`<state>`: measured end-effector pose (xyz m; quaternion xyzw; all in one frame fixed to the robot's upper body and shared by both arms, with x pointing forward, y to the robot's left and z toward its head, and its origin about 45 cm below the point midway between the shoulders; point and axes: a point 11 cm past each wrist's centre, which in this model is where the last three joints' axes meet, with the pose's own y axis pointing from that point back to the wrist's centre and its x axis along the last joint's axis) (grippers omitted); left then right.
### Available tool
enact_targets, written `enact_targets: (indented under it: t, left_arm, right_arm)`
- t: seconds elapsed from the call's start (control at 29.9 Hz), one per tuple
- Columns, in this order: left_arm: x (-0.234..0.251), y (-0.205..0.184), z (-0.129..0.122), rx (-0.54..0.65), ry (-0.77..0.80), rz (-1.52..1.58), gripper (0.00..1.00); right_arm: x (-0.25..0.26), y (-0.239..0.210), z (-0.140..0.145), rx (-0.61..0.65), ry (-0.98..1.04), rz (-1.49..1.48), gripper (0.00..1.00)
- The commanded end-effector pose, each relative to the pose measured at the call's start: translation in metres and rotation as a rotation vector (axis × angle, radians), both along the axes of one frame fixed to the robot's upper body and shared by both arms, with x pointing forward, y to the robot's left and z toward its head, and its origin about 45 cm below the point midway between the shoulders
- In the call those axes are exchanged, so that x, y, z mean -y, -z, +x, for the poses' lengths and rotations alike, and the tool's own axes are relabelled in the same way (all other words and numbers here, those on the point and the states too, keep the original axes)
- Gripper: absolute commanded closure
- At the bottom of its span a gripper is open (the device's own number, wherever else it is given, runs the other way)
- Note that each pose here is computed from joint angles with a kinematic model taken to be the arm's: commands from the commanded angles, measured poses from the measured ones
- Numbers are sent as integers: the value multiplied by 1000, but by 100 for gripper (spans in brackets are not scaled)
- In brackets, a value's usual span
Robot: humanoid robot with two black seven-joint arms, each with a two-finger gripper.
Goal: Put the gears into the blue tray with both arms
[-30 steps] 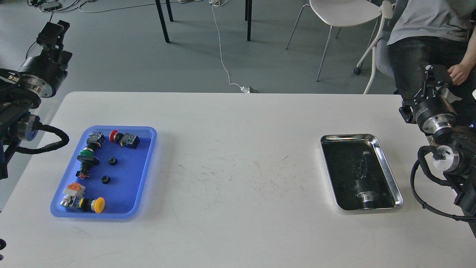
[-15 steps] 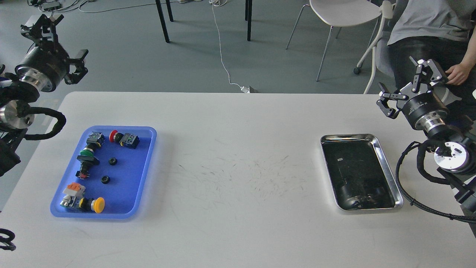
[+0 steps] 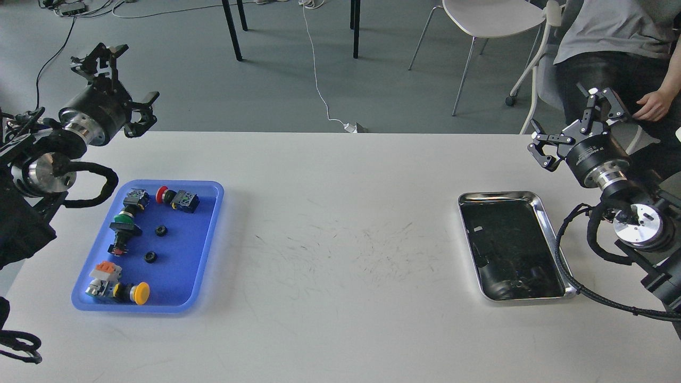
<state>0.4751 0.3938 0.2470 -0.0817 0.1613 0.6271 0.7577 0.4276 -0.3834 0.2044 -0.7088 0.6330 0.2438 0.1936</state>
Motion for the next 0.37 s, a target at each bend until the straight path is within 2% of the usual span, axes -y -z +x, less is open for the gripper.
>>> enact_targets:
  t: [0.0, 0.33]
  left_arm:
    - [7, 1, 1, 6, 18, -15, 1]
    - [55, 33, -1, -57, 56, -77, 1]
  right_arm:
    - [-5, -2, 1, 5, -10, 11, 2]
    - [-7, 27, -12, -82, -32, -64, 2]
